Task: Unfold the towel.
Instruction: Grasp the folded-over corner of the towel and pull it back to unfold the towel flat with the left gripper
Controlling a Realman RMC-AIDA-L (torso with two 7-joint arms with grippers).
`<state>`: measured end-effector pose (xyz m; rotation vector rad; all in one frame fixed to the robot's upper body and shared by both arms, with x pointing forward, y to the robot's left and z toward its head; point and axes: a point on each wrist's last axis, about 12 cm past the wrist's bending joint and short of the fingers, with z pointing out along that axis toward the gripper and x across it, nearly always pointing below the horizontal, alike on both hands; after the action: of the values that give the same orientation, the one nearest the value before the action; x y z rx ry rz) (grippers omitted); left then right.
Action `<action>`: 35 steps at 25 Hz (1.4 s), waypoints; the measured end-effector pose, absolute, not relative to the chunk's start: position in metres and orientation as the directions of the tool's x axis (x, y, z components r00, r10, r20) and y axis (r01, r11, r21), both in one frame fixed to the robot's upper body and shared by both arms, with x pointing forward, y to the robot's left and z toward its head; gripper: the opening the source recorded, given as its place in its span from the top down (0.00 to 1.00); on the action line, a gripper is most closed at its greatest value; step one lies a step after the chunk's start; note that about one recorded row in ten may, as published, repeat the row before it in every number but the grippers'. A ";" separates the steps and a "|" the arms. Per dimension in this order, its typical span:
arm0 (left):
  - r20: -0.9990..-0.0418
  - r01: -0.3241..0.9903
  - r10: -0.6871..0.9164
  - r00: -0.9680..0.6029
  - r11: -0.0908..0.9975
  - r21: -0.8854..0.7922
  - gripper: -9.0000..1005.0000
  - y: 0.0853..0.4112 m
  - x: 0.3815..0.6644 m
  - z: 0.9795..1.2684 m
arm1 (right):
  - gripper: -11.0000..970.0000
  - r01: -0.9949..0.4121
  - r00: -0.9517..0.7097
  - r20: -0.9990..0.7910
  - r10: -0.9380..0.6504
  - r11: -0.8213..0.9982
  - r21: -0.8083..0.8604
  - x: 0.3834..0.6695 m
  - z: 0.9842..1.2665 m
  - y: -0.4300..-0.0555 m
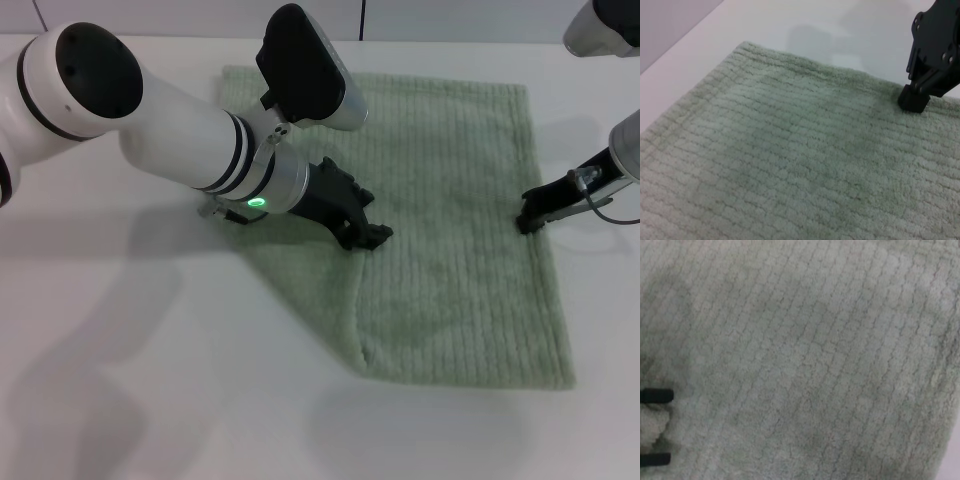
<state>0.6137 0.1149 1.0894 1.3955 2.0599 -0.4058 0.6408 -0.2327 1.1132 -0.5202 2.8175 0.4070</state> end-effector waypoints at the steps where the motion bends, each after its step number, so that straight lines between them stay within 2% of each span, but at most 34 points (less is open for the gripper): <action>1: -0.637 0.914 0.727 -0.258 0.397 0.083 0.39 0.115 0.614 1.089 | 0.99 -0.379 -0.906 -0.289 -0.310 0.897 0.226 0.641 1.113 -0.233; 7: -0.636 0.914 0.727 -0.257 0.397 0.084 0.58 0.115 0.614 1.089 | 0.99 -0.380 -0.905 -0.290 -0.310 0.897 0.226 0.641 1.114 -0.232; 22: -0.625 0.916 0.738 -0.253 0.390 0.091 0.82 0.116 0.616 1.088 | 0.99 -0.380 -0.905 -0.292 -0.309 0.897 0.225 0.642 1.114 -0.232; 26: -0.626 0.916 0.738 -0.252 0.390 0.091 0.96 0.117 0.615 1.088 | 0.99 -0.380 -0.905 -0.293 -0.310 0.897 0.224 0.642 1.114 -0.232; 35: -0.628 0.914 0.730 -0.268 0.399 0.075 0.97 0.123 0.615 1.089 | 0.99 -0.382 -0.904 -0.294 -0.312 0.897 0.221 0.642 1.114 -0.232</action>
<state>0.6154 0.1228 1.0892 1.3973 2.0750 -0.4075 0.6420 -0.2320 1.1139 -0.5226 2.8116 0.4021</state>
